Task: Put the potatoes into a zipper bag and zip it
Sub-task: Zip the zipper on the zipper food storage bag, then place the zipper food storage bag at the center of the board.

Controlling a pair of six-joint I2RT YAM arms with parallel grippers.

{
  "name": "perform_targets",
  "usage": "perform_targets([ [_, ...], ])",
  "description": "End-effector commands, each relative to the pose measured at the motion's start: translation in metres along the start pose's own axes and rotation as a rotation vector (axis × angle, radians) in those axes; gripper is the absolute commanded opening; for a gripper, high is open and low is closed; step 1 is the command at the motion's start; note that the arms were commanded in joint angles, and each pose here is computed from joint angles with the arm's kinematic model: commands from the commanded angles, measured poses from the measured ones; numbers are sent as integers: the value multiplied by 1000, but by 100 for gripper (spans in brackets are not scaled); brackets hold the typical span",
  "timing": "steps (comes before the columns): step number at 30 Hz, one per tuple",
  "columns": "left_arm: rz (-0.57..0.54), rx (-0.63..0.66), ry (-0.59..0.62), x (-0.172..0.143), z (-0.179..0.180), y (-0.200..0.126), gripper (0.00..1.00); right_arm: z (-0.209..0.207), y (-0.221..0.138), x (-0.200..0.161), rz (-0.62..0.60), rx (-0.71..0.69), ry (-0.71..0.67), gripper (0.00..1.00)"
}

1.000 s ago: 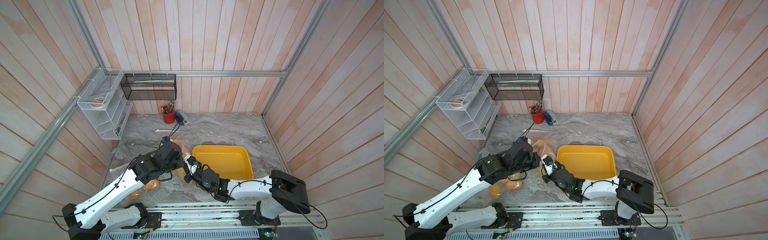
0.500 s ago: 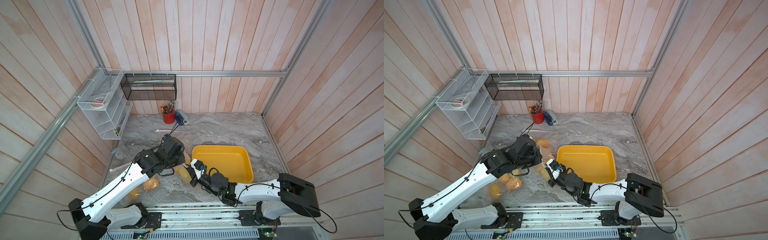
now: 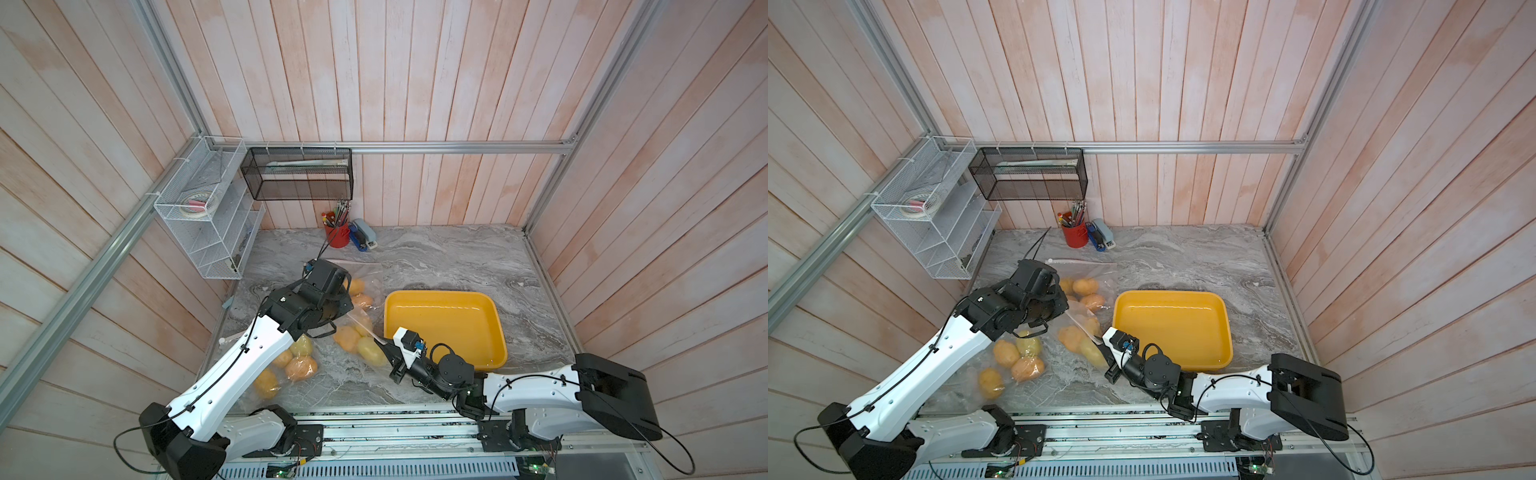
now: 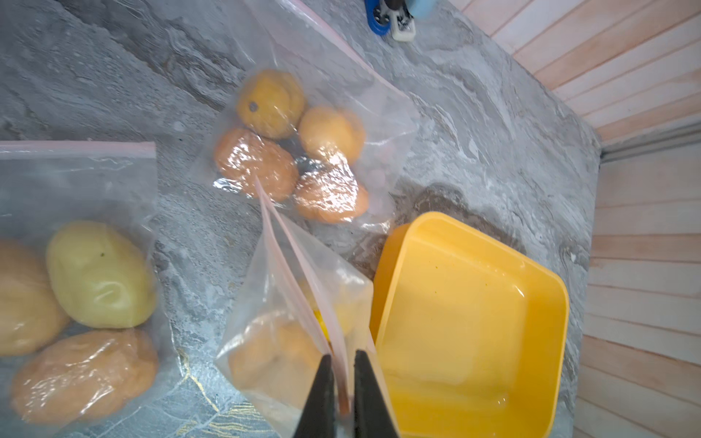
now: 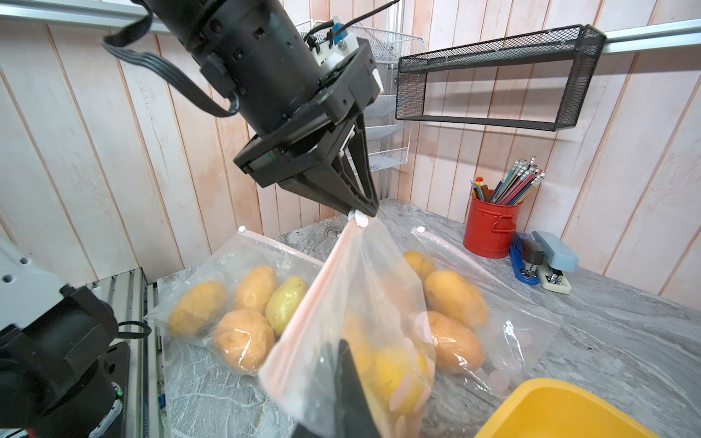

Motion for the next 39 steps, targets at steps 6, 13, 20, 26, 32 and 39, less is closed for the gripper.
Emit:
perform_targets([
  [6,-184,95,-78,32,21,-4,0,-3,-12,11,-79,-5,6,0],
  [13,-228,159,-146,43,40,-2,0,-2,-14,8,-85,-5,7,0],
  [20,-230,143,-173,44,44,-7,0,-2,-7,7,-91,22,53,0],
  [26,-267,164,-224,44,51,-15,0,-14,29,3,16,105,209,0],
  [32,-256,166,-222,49,48,-5,0,-44,52,-19,115,71,332,0],
  [39,-247,162,-211,63,32,19,0,-76,85,-56,222,63,439,2],
])
Point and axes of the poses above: each gripper's point midway between its finger pads, its own y axis out along the fingers, its own z axis along the line the jaws close on, x = y × z, the point moved 10 cm from there along -y, back along the fingers, and after that the axes turned 14 degrees about -y, right-handed, at the moved point
